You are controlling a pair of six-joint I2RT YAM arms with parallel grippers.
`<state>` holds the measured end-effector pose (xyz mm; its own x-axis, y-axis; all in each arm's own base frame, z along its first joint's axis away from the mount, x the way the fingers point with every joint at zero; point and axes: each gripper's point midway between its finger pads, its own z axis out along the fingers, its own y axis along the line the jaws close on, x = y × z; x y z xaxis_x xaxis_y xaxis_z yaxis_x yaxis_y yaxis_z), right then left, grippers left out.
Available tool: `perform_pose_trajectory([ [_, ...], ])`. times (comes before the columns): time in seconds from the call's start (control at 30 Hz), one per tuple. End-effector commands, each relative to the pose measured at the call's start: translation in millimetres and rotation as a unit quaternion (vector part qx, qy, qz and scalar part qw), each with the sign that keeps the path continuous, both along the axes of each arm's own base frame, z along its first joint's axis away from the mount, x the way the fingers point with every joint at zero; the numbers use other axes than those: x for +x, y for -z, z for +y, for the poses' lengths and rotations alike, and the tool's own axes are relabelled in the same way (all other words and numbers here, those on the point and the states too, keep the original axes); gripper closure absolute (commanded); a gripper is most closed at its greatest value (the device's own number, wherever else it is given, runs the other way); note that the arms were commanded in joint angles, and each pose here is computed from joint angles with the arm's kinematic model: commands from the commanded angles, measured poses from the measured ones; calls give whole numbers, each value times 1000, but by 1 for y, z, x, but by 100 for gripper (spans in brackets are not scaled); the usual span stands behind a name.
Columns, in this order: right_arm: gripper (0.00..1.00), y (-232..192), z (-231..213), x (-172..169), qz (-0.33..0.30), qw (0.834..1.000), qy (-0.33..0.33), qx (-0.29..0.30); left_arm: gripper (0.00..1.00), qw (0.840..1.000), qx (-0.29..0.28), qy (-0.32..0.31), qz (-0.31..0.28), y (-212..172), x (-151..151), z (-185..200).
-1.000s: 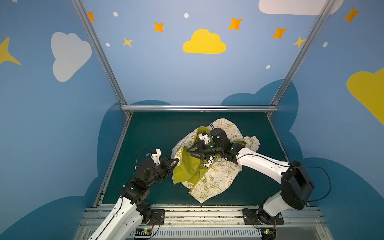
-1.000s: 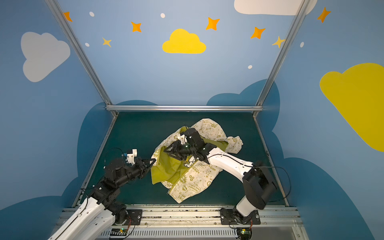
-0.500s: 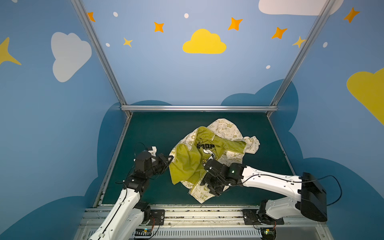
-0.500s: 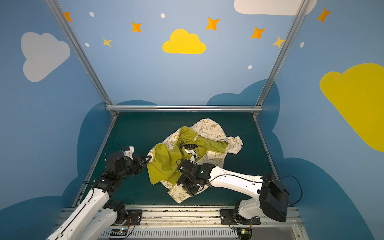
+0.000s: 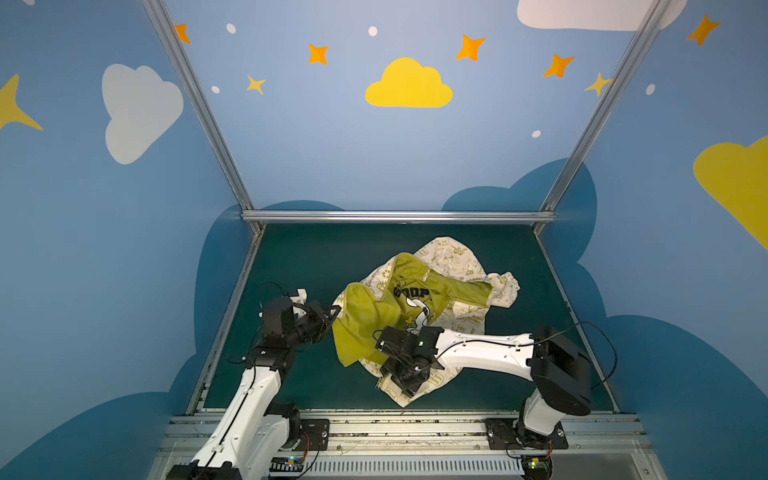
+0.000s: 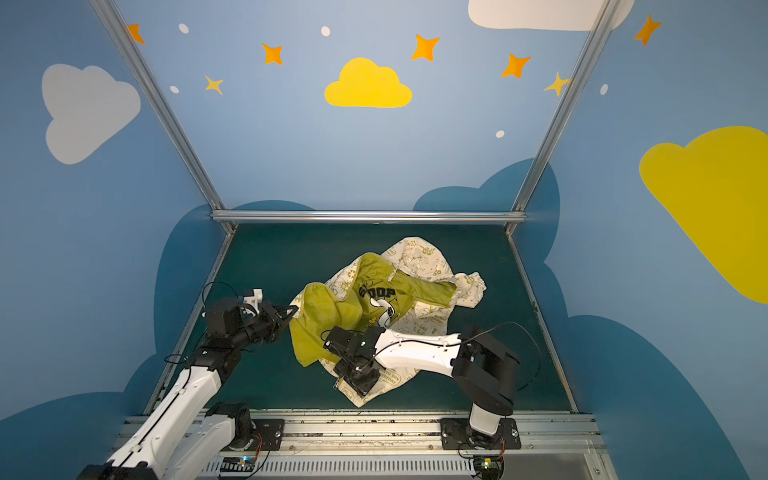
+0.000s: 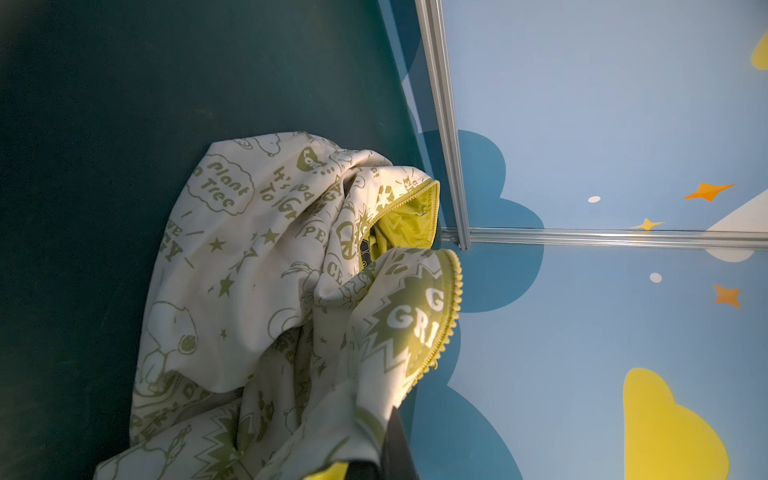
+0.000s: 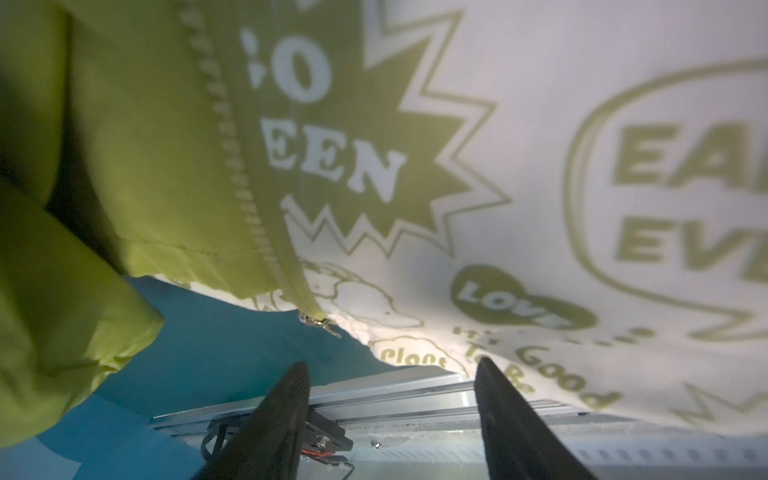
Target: Zip up the jacket
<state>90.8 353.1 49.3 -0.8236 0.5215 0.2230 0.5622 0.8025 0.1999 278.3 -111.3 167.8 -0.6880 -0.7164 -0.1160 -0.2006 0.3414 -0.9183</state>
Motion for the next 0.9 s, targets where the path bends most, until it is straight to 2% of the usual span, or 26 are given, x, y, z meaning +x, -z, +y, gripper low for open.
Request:
perform_pose_trajectory([
  [0.0, 36, 11, -16, -14, 34, 998, 8, -59, 97, 999, 2, 8, -31, -15, 3, 0],
  [0.17, 40, 22, -23, -18, 45, 996, 12, -81, 97, 1000, -4, 8, -25, -8, 4, 4],
  [0.4, 39, 45, -22, -11, 39, 995, 15, -89, 97, 1000, -9, 4, -16, -3, 5, 12],
  [0.53, 41, 52, -28, -13, 53, 991, 18, -123, 97, 1000, -8, 1, -13, -1, 5, 14],
  [0.73, 55, 72, -27, -12, 78, 987, 12, -140, 97, 1000, -12, -1, -11, -5, 1, 19],
  [0.87, 62, 80, -21, -8, 73, 988, 8, -138, 97, 1000, -2, -14, -12, -3, -5, 25],
])
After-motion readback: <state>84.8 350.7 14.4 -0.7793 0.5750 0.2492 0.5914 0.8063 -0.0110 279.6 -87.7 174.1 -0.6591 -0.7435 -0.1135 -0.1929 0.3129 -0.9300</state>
